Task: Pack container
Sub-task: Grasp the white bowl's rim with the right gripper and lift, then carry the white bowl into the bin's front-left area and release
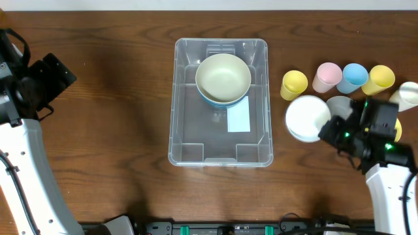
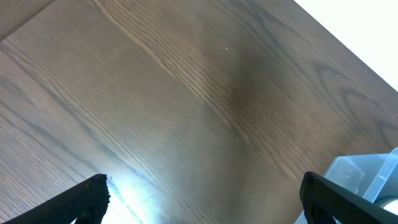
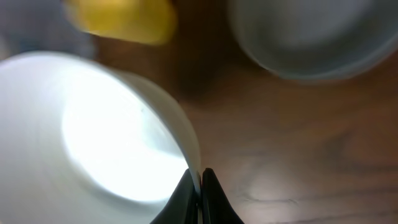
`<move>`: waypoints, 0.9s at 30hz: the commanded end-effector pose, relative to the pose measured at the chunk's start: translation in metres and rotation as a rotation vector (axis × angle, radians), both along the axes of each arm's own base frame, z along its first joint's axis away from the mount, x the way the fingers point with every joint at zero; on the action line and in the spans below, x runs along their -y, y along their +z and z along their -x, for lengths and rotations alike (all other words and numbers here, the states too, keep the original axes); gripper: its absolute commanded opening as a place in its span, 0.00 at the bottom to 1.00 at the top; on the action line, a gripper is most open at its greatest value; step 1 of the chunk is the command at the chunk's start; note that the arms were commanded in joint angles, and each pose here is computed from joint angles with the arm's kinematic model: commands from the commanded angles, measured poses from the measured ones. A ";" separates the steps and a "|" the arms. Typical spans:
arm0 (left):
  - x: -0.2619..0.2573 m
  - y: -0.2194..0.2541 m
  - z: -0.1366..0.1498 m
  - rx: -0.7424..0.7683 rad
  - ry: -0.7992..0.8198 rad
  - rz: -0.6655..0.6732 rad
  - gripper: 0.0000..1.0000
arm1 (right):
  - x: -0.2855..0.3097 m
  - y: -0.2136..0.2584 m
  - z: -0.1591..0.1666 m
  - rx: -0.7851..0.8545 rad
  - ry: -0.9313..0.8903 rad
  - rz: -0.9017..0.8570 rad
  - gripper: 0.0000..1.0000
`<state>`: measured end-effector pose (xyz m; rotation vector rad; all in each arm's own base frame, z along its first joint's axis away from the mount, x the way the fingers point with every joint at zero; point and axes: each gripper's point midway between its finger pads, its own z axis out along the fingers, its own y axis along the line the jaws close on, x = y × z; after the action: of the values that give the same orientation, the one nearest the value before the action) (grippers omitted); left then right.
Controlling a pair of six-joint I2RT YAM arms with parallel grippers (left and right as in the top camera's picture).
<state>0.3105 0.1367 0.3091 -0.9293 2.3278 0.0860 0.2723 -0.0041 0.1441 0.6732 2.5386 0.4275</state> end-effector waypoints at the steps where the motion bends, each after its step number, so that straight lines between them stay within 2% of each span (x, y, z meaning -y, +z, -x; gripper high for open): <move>1: -0.003 -0.005 0.001 -0.017 0.011 0.001 0.98 | -0.018 0.065 -0.020 0.133 0.109 0.059 0.01; 6: -0.003 -0.005 0.001 -0.017 0.011 0.001 0.98 | -0.055 0.125 -0.037 0.221 0.232 0.076 0.01; 9: -0.003 -0.005 0.001 -0.017 0.011 0.001 0.98 | -0.086 0.131 -0.046 0.221 0.324 0.066 0.01; 12: -0.003 -0.005 0.001 -0.017 0.011 0.001 0.98 | -0.122 0.112 -0.053 0.171 0.425 0.058 0.01; 19: -0.003 -0.005 0.001 -0.017 0.011 0.001 0.98 | -0.193 0.026 -0.058 -0.046 0.610 0.077 0.01; 23: -0.003 -0.005 0.001 -0.017 0.011 0.001 0.98 | -0.201 -0.017 -0.063 -0.136 0.611 0.162 0.01; 27: -0.003 -0.005 0.001 -0.017 0.011 0.001 0.98 | -0.207 -0.041 -0.057 -0.216 0.637 0.159 0.01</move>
<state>0.3105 0.1367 0.3090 -0.9290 2.3279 0.0866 0.3294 0.2039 0.1101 -0.1793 2.9041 0.4108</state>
